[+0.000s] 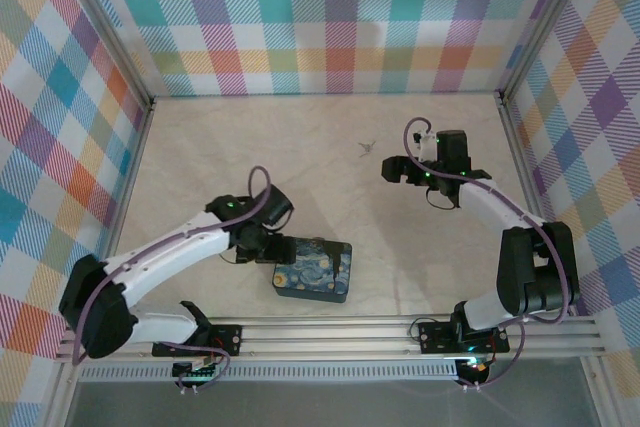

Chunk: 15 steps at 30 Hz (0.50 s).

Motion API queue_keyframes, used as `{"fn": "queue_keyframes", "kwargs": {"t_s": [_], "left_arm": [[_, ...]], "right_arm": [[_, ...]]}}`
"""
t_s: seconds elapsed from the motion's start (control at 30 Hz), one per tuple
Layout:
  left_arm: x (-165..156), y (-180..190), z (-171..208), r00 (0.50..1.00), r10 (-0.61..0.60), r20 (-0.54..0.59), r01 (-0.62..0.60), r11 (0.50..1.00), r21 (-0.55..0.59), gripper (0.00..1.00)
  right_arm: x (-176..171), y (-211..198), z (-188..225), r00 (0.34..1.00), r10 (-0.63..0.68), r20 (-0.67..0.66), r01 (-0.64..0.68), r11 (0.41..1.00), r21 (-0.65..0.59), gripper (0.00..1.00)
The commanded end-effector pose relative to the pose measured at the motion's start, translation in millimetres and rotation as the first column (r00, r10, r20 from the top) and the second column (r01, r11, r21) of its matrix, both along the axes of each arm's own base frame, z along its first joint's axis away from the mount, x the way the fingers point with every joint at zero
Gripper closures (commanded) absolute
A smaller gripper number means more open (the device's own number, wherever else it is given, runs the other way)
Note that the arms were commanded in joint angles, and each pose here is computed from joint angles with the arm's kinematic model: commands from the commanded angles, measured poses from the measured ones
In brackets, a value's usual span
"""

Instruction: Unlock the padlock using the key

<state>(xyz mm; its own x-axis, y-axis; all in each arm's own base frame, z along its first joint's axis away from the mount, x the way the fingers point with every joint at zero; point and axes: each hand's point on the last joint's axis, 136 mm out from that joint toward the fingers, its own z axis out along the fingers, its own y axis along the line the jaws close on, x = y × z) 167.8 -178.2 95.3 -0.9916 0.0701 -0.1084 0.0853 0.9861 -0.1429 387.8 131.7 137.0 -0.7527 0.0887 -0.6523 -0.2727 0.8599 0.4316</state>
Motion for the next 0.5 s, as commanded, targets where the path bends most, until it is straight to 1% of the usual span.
{"fn": "queue_keyframes", "kwargs": {"t_s": [0.0,0.13,0.2,0.27,0.37,0.47], "left_arm": [[-1.4,-11.9,-15.3,1.000,-0.004,-0.010,0.005,1.000,0.008,0.20],[7.4,-8.9,-30.7,1.000,-0.008,0.003,0.008,0.997,0.074,0.21],[15.8,-6.1,-29.9,0.999,-0.002,0.032,-0.001,0.995,0.101,0.21],[27.1,-2.8,-28.1,0.998,0.017,0.057,-0.023,0.994,0.103,0.21],[52.9,1.3,-26.9,0.994,0.055,0.091,-0.063,0.994,0.091,0.22],[87.1,2.1,-22.8,0.989,0.049,0.140,-0.066,0.990,0.121,0.23]], "right_arm": [[-2.4,6.8,9.2,1.000,0.029,-0.002,-0.029,0.999,0.017,0.03],[-5.5,6.9,6.2,0.999,0.033,-0.014,-0.033,0.999,0.018,0.03],[-8.1,7.8,5.2,0.999,0.040,-0.025,-0.040,0.999,0.022,0.03],[-11.5,9.9,5.5,0.998,0.051,-0.033,-0.050,0.998,0.032,0.03],[-19.0,16.8,7.2,0.997,0.071,-0.038,-0.069,0.996,0.064,0.03],[-28.6,28.7,9.8,0.994,0.107,-0.039,-0.102,0.989,0.108,0.04]]}}
